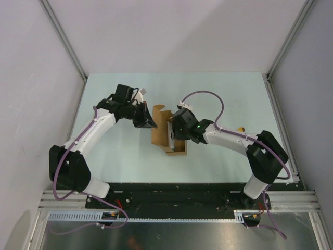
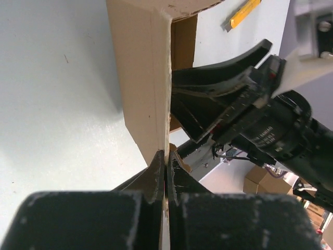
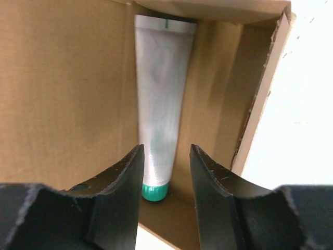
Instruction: Unpack the express box
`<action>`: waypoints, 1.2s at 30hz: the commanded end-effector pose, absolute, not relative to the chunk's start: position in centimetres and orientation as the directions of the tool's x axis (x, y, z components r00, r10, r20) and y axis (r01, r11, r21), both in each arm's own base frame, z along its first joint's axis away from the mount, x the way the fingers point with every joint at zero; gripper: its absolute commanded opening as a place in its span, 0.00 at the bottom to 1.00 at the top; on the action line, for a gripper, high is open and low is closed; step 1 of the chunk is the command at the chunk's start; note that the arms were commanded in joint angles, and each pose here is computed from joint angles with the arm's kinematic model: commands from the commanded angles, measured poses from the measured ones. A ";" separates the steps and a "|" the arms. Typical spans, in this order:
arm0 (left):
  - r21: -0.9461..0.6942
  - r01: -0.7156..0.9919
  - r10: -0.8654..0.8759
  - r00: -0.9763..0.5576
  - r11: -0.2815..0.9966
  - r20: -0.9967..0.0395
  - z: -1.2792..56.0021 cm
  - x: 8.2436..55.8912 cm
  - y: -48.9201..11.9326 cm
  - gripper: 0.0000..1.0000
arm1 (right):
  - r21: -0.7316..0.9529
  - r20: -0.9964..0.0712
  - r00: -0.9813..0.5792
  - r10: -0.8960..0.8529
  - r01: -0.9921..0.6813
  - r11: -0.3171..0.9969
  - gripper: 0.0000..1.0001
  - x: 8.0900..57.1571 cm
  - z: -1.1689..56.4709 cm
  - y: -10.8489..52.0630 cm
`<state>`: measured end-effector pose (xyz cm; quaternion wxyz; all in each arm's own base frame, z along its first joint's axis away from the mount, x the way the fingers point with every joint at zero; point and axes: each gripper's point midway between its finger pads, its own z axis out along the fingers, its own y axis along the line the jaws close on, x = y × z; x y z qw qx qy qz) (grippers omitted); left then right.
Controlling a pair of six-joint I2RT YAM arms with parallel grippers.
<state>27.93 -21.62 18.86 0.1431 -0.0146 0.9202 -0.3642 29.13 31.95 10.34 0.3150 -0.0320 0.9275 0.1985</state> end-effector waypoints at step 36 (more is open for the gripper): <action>-0.661 0.142 -0.061 -0.960 0.736 -0.274 17.4 28.2 -21.5 0.00 | 0.172 -0.598 -0.801 -0.017 -0.149 0.974 0.48 33.3 3.8 33.1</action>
